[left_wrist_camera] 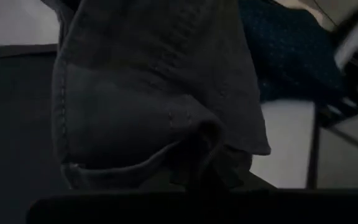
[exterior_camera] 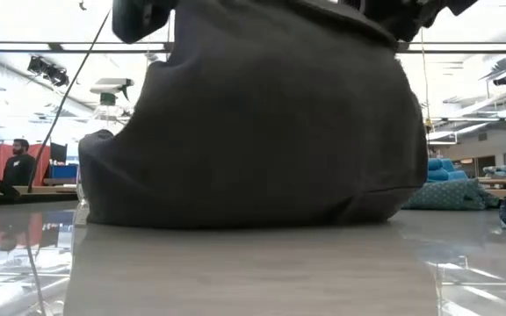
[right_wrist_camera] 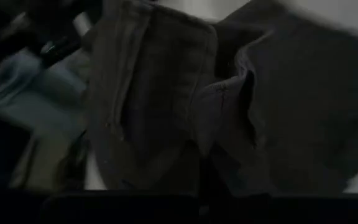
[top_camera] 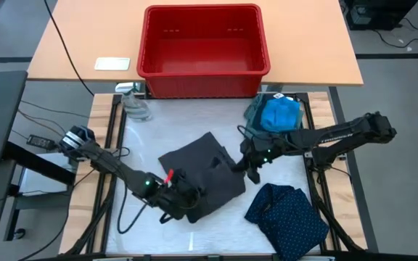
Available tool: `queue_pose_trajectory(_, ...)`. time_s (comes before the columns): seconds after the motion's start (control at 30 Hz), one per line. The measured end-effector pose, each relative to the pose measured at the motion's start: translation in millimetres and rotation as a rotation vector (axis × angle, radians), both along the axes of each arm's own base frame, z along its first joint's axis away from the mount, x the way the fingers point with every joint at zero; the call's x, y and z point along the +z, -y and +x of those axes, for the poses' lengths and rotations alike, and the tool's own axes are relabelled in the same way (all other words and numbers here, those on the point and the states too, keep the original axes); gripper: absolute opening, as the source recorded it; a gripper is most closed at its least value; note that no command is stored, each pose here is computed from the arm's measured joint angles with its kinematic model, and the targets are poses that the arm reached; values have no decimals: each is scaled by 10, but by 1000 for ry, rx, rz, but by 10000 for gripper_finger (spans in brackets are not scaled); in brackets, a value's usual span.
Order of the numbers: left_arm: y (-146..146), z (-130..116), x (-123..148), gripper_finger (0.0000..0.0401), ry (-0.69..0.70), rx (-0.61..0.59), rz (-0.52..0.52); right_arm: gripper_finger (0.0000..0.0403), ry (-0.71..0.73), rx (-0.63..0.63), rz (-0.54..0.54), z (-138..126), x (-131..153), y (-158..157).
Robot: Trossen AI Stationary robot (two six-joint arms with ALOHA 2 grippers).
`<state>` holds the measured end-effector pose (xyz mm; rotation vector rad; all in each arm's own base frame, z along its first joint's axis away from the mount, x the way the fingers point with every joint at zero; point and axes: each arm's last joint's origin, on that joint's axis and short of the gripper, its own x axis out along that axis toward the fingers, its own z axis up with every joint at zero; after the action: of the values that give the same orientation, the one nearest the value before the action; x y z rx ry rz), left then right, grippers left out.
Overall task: Fold laundry
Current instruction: Fold the gray shorts
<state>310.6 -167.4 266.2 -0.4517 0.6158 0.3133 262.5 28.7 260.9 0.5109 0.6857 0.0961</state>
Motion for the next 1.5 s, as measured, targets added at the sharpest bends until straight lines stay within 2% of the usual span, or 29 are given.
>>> queue_pose_trajectory(0.1, -42, -35, -55, 16, -10, 137, 18, 10, 24, -98, -46, 31, -43, 150)
queue_pose_trajectory(0.27, -292, -145, -159, 16, -83, 405, 101, 10, 36, -206, -119, 162, -221, 547)
queue_pose_trajectory(0.47, -539, -108, -385, 16, -245, 533, 157, 13, 6, -255, -184, 464, -688, 903)
queue_pose_trajectory(0.6, -666, -37, -591, 16, -367, 604, 114, 71, -26, -310, -175, 575, -915, 1062)
queue_pose_trajectory(0.7, -704, -2, -709, 23, -434, 623, 81, 124, -43, -347, -163, 581, -954, 1141)
queue_pose_trajectory(0.8, -751, -27, -732, 47, -473, 683, 46, 159, -12, -363, -164, 545, -842, 1175)
queue_pose_trajectory(0.87, -770, -70, -693, 73, -477, 717, 42, 167, 23, -370, -168, 505, -721, 1185)
queue_pose_trajectory(1.03, -786, -213, -459, 143, -444, 728, 33, 163, 107, -347, -177, 375, -406, 1157)
queue_pose_trajectory(1.17, -799, -271, -287, 185, -360, 713, 35, 160, 169, -309, -169, 268, -194, 1109)
queue_pose_trajectory(1.33, -810, -272, -165, 202, -254, 713, 18, 160, 238, -244, -139, 171, -6, 1033)
queue_pose_trajectory(1.5, -865, -214, -42, 203, -205, 690, 27, 160, 235, -170, -115, 140, 30, 924)
